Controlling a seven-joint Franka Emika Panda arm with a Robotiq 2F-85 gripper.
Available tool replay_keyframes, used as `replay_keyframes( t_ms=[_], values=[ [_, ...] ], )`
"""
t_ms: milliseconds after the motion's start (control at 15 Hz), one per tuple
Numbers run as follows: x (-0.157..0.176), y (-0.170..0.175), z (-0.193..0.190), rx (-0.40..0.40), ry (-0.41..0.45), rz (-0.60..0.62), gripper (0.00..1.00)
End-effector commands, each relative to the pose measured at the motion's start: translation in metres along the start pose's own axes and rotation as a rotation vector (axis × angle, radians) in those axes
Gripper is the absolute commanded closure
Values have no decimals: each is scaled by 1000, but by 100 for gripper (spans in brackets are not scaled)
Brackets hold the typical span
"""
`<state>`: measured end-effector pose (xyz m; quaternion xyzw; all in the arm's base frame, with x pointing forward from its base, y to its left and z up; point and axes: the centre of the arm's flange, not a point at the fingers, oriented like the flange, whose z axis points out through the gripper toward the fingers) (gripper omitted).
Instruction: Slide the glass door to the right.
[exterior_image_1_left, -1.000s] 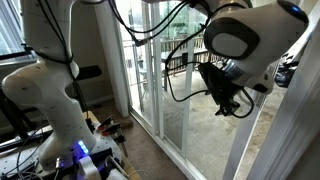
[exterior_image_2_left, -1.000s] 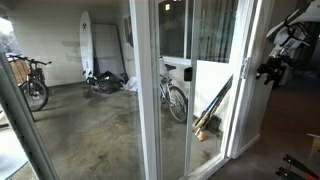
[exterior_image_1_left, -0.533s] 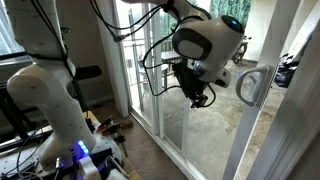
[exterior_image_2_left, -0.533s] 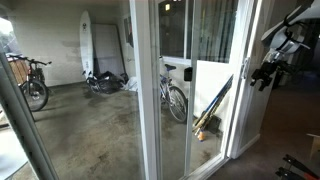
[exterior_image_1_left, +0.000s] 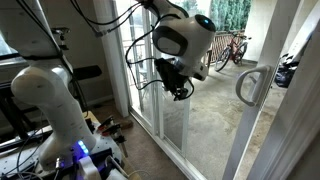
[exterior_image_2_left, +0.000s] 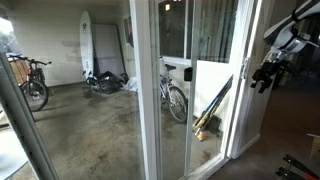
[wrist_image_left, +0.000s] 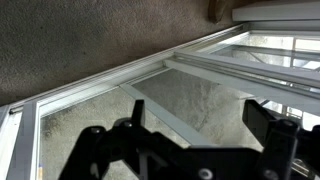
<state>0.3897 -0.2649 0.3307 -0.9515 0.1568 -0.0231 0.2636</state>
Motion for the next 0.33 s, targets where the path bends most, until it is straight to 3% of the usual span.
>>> replay_keyframes(
  t_ms=[0, 267],
  values=[
    [-2, -5, 3, 11, -13, 0, 0],
    [-2, -12, 7, 19, -31, 1, 0]
  ],
)
